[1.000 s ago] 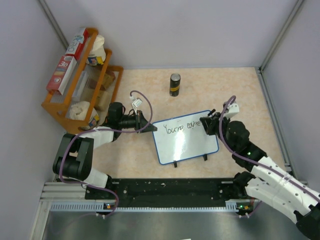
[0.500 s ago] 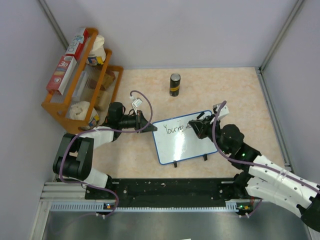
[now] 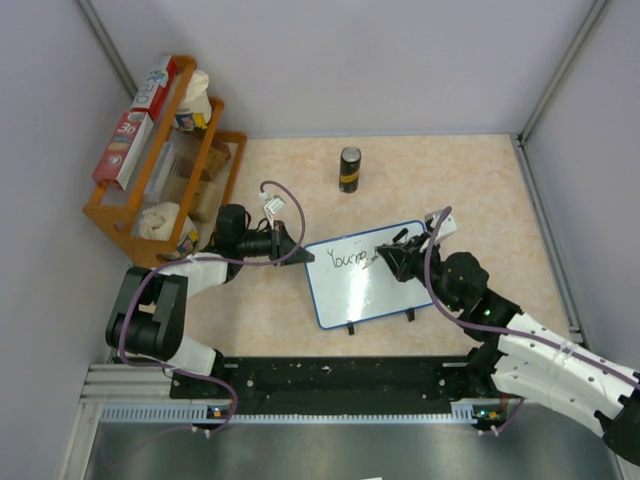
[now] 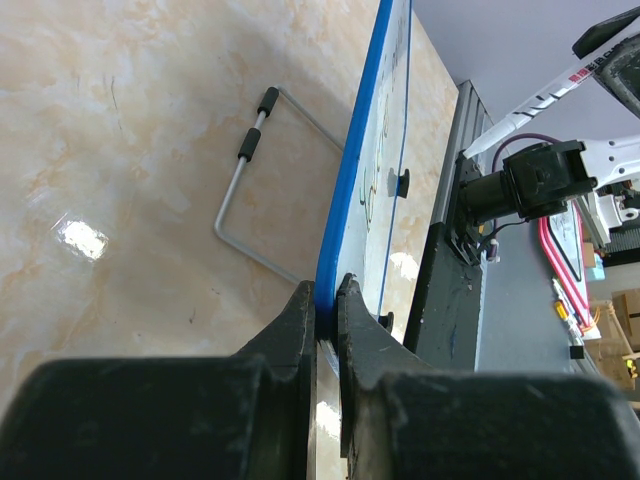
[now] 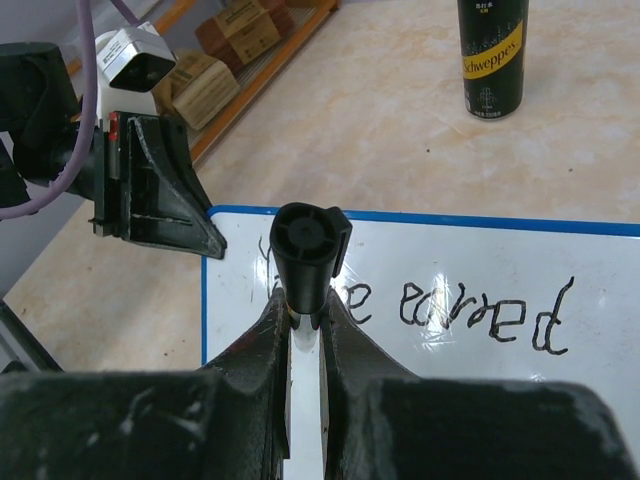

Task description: Write a sentence on the whiteboard

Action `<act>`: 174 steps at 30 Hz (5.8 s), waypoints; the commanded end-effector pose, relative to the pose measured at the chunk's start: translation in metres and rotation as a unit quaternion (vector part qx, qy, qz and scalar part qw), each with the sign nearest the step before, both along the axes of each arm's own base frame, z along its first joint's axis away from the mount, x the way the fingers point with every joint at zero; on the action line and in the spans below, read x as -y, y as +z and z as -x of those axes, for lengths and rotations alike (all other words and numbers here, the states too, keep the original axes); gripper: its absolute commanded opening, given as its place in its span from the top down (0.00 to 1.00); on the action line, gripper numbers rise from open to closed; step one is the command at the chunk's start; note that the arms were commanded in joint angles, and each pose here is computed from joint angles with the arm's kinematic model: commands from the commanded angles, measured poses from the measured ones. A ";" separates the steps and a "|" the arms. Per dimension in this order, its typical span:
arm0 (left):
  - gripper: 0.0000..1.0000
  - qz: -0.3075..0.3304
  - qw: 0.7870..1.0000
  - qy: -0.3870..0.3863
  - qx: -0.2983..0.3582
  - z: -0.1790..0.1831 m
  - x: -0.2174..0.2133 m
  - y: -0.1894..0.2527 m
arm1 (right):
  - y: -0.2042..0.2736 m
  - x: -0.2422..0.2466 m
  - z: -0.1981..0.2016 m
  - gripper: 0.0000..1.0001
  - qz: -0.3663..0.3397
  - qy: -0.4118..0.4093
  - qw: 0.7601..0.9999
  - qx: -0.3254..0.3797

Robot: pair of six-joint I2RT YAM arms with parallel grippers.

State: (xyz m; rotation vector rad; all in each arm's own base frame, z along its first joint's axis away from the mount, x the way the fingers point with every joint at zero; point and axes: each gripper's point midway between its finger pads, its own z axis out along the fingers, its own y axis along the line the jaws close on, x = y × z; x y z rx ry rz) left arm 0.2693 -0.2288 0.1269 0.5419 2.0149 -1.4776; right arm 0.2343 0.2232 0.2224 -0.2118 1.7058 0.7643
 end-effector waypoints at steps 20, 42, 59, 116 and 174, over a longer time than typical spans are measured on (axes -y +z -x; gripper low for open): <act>1.00 -0.059 0.998 0.026 0.004 -0.004 -0.006 -0.038 | 0.009 0.004 0.004 1.00 0.000 -0.001 1.000 0.023; 1.00 -0.059 0.998 0.025 0.004 -0.004 -0.005 -0.038 | 0.010 0.005 0.004 1.00 0.012 -0.004 1.000 0.028; 1.00 -0.058 0.998 0.024 0.003 -0.003 -0.005 -0.038 | 0.010 -0.025 0.016 1.00 0.014 0.034 0.999 0.037; 1.00 -0.058 0.998 0.023 0.004 -0.003 -0.005 -0.037 | -0.017 -0.086 0.021 1.00 0.041 0.046 0.997 0.044; 1.00 -0.057 0.998 0.022 0.006 -0.003 -0.005 -0.037 | -0.030 -0.063 0.011 1.00 0.057 -0.017 0.998 0.024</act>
